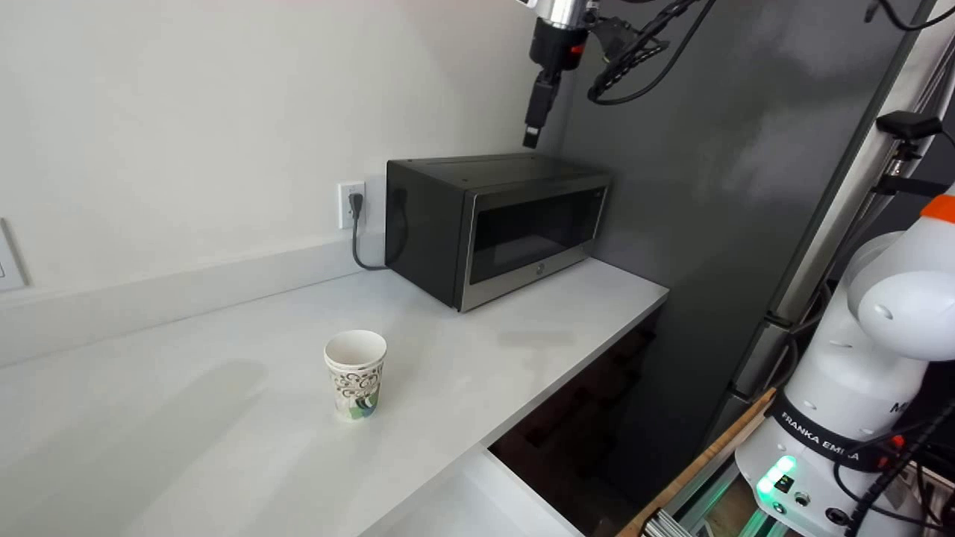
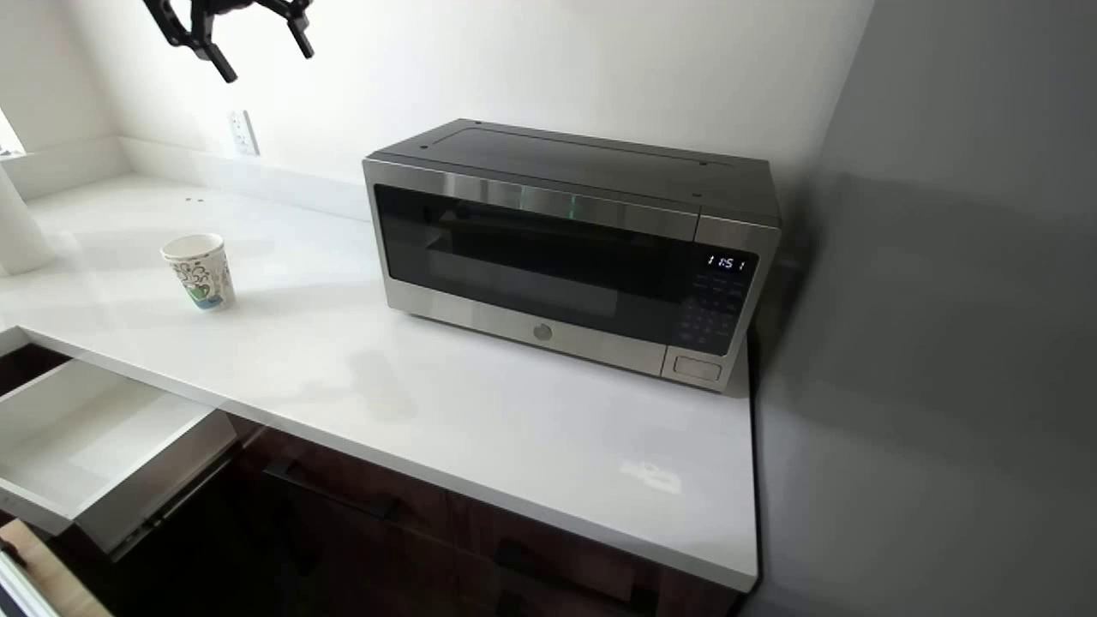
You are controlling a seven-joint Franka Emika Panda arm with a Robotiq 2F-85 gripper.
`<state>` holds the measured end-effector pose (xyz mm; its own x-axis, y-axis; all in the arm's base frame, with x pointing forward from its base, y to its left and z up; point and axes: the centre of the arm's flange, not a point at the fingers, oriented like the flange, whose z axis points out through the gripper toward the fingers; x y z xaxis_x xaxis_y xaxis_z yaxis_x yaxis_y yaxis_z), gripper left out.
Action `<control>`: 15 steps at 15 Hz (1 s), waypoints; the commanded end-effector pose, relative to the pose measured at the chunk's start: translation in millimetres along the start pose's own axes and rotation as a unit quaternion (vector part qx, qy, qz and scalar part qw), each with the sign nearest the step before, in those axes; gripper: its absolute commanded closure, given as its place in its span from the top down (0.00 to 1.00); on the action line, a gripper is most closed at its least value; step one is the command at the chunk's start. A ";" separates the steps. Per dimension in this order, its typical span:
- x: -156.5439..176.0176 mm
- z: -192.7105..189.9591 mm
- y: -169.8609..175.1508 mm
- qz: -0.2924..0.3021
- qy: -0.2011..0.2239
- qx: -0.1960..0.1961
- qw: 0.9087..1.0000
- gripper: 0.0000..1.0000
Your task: Put the paper cup on the microwave
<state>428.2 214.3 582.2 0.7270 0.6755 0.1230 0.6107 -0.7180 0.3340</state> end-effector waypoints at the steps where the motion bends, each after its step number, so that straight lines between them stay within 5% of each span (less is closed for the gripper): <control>1: 93.9 1.4 -1.7 -0.085 0.054 0.023 0.995 1.00; 7: 168.2 29.9 -11.4 -0.221 0.105 0.068 0.967 1.00; 8: 144.5 34.8 -14.7 -0.176 0.103 0.055 0.978 1.00; 12: 161.1 38.8 -15.7 -0.207 0.112 0.060 0.970 1.00; 15: 170.5 53.1 -45.8 -0.227 0.060 0.126 0.964 1.00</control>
<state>544.9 330.9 557.8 0.3344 0.9229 0.1907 0.8876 -0.3764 0.2655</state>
